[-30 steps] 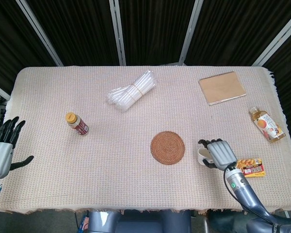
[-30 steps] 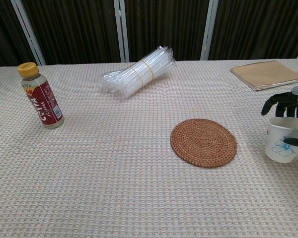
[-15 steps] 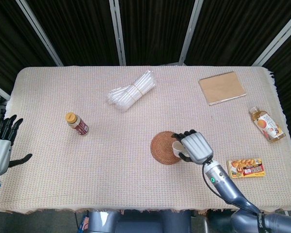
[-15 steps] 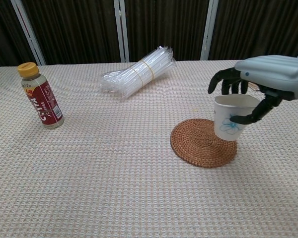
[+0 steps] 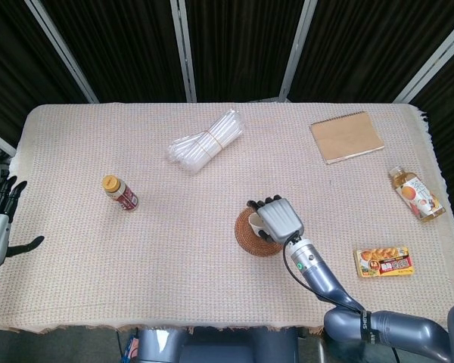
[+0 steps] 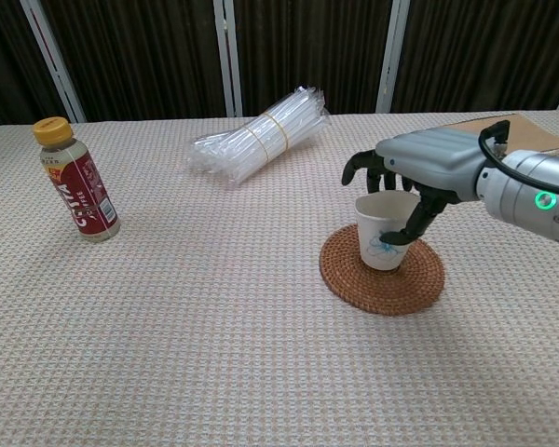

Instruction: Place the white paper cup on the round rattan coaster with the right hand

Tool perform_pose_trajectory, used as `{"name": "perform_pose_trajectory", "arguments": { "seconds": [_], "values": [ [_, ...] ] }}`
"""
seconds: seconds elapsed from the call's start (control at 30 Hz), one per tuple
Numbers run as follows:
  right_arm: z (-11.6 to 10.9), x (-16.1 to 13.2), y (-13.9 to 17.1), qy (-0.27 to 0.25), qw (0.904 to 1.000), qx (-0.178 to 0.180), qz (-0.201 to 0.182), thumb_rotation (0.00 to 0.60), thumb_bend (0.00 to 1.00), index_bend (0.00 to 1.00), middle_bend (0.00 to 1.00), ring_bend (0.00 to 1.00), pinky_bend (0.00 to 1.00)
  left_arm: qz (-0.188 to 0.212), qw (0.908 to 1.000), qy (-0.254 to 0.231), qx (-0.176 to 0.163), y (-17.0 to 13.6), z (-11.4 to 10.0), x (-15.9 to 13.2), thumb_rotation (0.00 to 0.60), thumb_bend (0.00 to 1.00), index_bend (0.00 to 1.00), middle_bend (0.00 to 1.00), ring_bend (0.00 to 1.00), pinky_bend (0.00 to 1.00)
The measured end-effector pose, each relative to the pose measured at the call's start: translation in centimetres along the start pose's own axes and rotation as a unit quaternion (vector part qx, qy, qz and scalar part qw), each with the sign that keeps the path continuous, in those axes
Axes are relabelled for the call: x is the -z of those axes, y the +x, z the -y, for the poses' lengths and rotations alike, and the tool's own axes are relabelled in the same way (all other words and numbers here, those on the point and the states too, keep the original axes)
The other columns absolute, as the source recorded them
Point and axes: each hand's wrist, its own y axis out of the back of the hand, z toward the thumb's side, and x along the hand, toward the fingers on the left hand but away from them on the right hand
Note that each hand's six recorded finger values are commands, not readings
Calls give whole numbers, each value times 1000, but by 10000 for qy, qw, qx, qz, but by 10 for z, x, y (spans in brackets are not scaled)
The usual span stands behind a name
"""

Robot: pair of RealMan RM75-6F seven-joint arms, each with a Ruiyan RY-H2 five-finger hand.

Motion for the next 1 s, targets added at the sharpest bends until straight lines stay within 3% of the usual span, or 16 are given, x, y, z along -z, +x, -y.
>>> {"name": "perform_pose_trajectory", "arguments": {
  "seconds": [0.07, 0.17, 0.37, 0.6, 0.8, 1.0],
  "values": [
    [1, 0, 2, 13, 10000, -38, -17, 600, 0, 0, 23, 50, 205, -7, 10000, -8, 12, 0, 0, 1, 600, 0, 0, 0, 0, 0],
    [0, -3, 6, -35, 9999, -98, -79, 600, 0, 0, 0, 0, 84, 5, 10000, -6, 22, 0, 1, 0, 600, 0, 0, 0, 0, 0],
    [-24, 1, 31, 50, 9997, 138, -169, 600, 0, 0, 0, 0, 41, 43, 10000, 6, 45, 0, 2, -2, 600, 0, 0, 0, 0, 0],
    [-51, 44, 90, 244, 9960, 843, 161, 600, 0, 0, 0, 0, 0, 136, 9999, -1, -4, -1, 3, -5, 600, 0, 0, 0, 0, 0],
    [-46, 100, 148, 176, 9878, 1414, 624, 600, 0, 0, 0, 0, 0, 356, 9993, -41, -95, -5, 7, -14, 600, 0, 0, 0, 0, 0],
    [-29, 139, 191, 434, 9812, 1607, 975, 600, 0, 0, 0, 0, 0, 394, 9992, -55, -96, -8, 8, -16, 600, 0, 0, 0, 0, 0]
  ]
}}
